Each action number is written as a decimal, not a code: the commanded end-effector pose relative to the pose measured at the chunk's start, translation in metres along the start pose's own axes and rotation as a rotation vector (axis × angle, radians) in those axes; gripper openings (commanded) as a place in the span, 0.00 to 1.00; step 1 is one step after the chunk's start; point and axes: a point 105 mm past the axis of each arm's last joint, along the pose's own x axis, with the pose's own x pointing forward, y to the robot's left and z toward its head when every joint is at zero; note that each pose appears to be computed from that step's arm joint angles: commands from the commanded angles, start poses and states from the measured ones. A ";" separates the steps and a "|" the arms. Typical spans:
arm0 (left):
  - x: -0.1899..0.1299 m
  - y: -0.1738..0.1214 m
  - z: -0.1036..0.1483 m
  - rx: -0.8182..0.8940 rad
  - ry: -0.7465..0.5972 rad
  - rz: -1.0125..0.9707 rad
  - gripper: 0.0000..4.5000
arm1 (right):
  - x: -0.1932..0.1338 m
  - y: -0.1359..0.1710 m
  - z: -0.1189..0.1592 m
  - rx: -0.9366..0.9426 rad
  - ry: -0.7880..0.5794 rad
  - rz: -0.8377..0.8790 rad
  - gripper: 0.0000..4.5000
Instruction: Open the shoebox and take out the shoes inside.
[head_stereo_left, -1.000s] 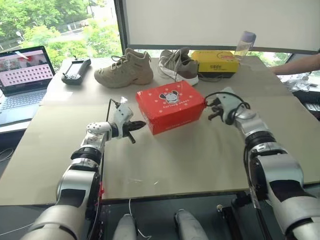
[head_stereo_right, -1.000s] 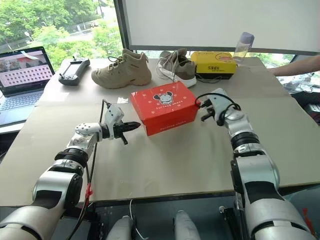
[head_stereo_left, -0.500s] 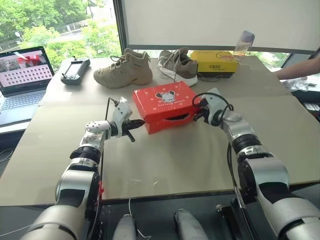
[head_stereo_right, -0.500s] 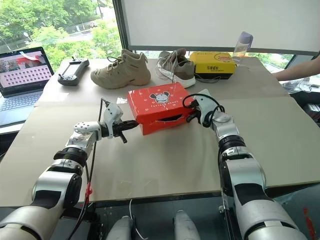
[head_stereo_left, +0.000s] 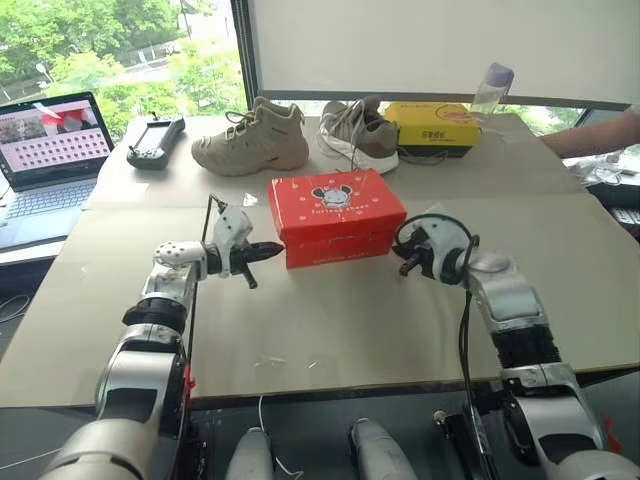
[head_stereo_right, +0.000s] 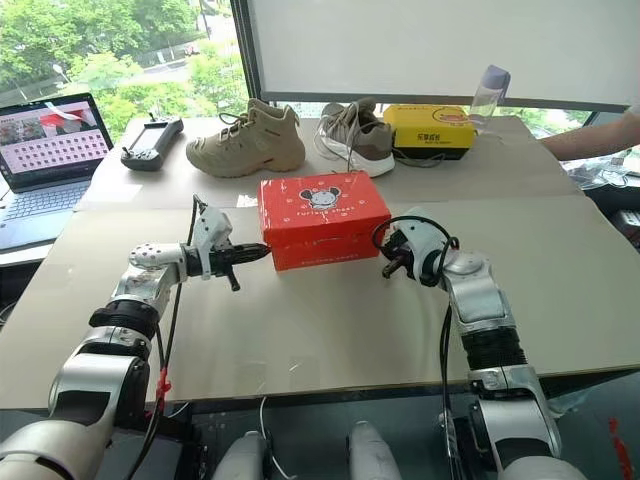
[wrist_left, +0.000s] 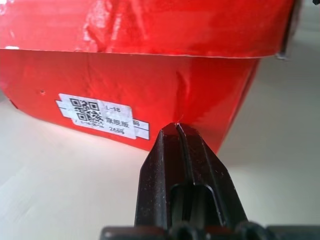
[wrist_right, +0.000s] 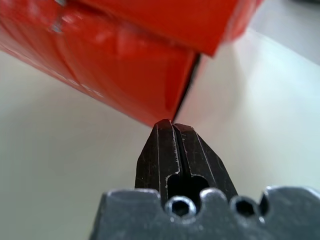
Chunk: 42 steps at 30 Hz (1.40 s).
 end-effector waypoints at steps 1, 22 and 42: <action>-0.005 0.003 0.011 0.031 -0.027 0.004 0.00 | -0.008 0.007 0.013 -0.006 -0.042 0.003 0.00; -0.016 0.007 0.011 0.038 -0.019 0.055 0.00 | 0.049 -0.055 0.034 -0.066 -0.084 -0.170 0.00; -0.014 0.007 0.012 0.034 -0.020 0.047 0.00 | 0.020 0.025 0.016 -0.110 -0.071 0.147 0.00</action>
